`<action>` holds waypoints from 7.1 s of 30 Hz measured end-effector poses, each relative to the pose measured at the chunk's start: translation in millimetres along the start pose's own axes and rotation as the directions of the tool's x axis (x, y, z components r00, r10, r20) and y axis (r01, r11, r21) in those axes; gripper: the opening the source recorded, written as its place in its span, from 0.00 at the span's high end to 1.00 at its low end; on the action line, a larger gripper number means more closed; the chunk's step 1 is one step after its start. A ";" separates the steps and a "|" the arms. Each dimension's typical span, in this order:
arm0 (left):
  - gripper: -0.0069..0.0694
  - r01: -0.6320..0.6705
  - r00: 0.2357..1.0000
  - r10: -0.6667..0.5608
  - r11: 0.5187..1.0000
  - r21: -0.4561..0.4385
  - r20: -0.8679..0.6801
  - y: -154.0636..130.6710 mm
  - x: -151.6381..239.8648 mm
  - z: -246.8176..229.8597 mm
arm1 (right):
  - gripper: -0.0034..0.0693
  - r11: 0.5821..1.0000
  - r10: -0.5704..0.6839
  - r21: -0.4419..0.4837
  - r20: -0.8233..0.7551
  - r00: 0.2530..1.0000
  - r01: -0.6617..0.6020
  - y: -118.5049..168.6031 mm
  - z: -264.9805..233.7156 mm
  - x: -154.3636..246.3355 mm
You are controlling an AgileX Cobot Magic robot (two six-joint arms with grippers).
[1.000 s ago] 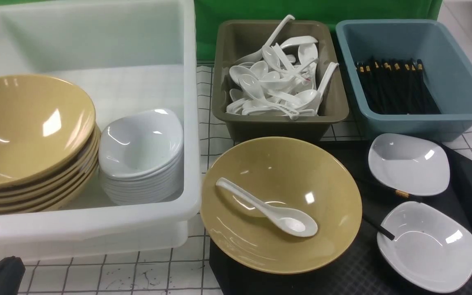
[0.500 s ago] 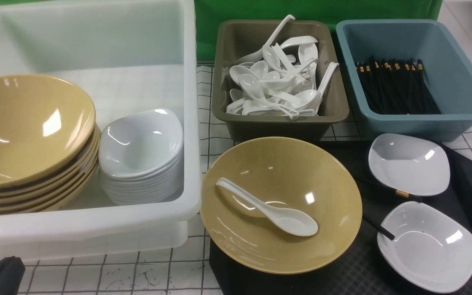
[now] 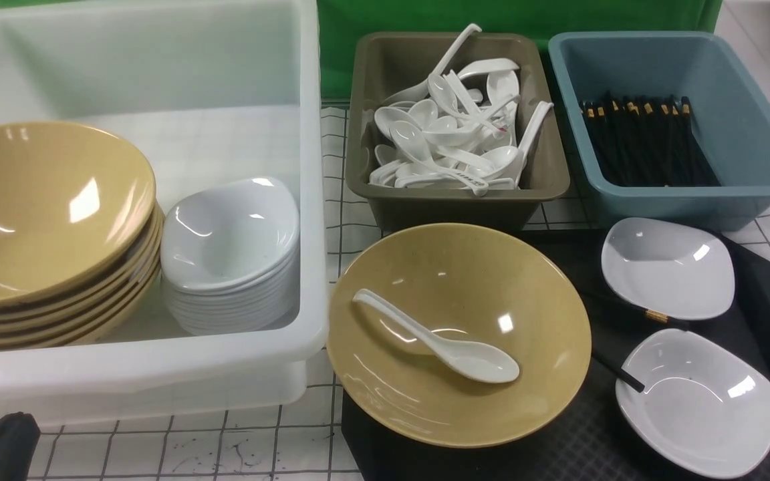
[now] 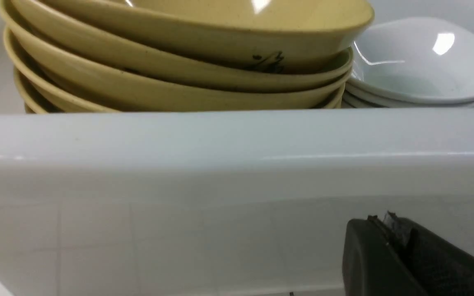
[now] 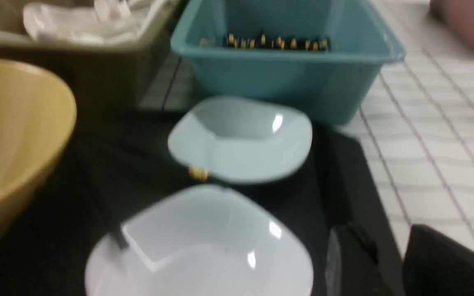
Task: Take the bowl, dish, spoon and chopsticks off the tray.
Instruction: Use the left arm to grab the soup spoon in the middle, then use the left arm to put the soup spoon into the small storage box in the middle, then use the left arm to grab the yellow noodle bowl on the left, then use the left arm to put the noodle bowl into the large storage box on the left, then use the right arm to grab a chopstick
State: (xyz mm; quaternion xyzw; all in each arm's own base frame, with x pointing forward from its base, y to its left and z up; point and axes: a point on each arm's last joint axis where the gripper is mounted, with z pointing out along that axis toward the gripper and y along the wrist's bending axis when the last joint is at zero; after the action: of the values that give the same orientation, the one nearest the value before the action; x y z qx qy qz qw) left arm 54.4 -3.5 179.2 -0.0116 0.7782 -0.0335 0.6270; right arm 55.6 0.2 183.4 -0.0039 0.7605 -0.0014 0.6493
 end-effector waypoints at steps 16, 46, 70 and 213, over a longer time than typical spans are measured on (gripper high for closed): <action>0.92 0.181 0.647 -0.199 0.978 0.105 0.736 5.9 -67.7 -30.3 | 0.65 0.933 0.360 -0.262 0.690 0.628 -0.246 -0.5 -30.7 -70.2; 0.91 -0.260 0.673 0.599 0.741 0.620 -0.434 -185.8 -198.8 141.6 | 0.90 0.916 -0.315 -0.386 -0.520 0.794 0.111 33.1 50.8 -75.7; 0.62 -0.473 -0.035 0.995 -0.101 0.875 0.096 -264.7 -43.7 232.4 | 0.90 0.848 -0.395 -0.506 -0.412 0.821 0.154 48.1 43.8 -79.6; 0.75 -0.165 0.937 0.176 0.984 0.061 -0.301 -12.3 -116.4 29.7 | 0.85 0.762 -0.638 -0.646 -0.736 0.226 0.046 161.9 239.9 -46.8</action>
State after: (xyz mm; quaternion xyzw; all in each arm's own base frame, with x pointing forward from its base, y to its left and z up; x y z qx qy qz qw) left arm 108.0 -9.9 287.2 0.0720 0.8629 0.0061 0.5001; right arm 299.2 163.1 190.8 -0.3441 0.9372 0.0413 0.0400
